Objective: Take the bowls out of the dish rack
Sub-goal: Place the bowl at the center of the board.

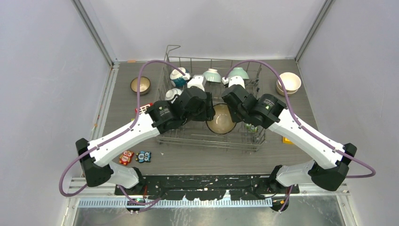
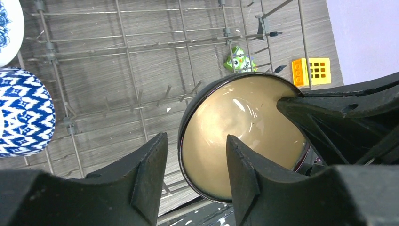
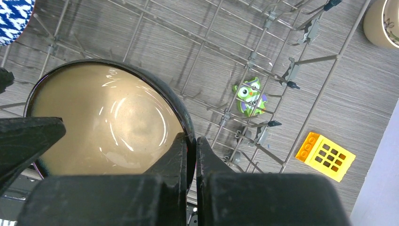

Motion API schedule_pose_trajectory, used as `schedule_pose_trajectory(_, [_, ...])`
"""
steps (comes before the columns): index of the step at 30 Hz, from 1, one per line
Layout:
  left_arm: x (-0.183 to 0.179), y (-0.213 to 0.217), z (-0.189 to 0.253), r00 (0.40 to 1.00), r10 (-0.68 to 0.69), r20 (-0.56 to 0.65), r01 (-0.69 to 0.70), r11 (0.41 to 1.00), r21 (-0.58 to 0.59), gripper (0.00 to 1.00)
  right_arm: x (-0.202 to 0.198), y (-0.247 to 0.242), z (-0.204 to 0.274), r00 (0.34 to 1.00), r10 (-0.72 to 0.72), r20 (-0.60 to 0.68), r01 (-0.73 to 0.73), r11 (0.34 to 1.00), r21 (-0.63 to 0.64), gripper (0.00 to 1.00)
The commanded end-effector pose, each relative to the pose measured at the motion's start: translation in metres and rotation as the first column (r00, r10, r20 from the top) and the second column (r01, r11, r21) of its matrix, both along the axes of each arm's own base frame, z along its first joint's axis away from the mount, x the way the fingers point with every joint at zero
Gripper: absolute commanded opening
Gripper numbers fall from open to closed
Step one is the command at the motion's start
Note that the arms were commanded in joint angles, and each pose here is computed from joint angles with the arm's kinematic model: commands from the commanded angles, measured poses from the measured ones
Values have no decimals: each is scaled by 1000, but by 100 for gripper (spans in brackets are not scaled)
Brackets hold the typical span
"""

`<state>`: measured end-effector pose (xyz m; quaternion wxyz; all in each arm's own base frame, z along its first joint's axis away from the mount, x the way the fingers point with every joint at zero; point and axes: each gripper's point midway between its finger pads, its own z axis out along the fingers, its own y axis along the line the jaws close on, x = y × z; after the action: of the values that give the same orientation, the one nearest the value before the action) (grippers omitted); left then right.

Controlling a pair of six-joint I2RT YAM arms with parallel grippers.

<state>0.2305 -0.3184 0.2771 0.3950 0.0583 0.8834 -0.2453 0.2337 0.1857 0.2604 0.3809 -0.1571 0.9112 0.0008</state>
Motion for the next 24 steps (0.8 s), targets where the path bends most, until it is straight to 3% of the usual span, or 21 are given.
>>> schedule_pose_trajectory(1, [5,3,26,999,4,52,-3,1000,-27,48,11,8,34,994,-49,96,37,992,121,1])
schedule_pose_trajectory(6, [4,1,15,1000,-9,28,8,1000,8,40,12,7,37,992,-67,108,52,989,138,1])
schedule_pose_trajectory(15, [0,0,-1,1000,-25,-8,25,999,34,43,14,1,46,983,-109,147,83,982,171,1])
schedule_pose_trajectory(24, [-3,4,-13,999,-23,-38,23,1000,7,37,13,2,47,983,-118,139,87,973,214,1])
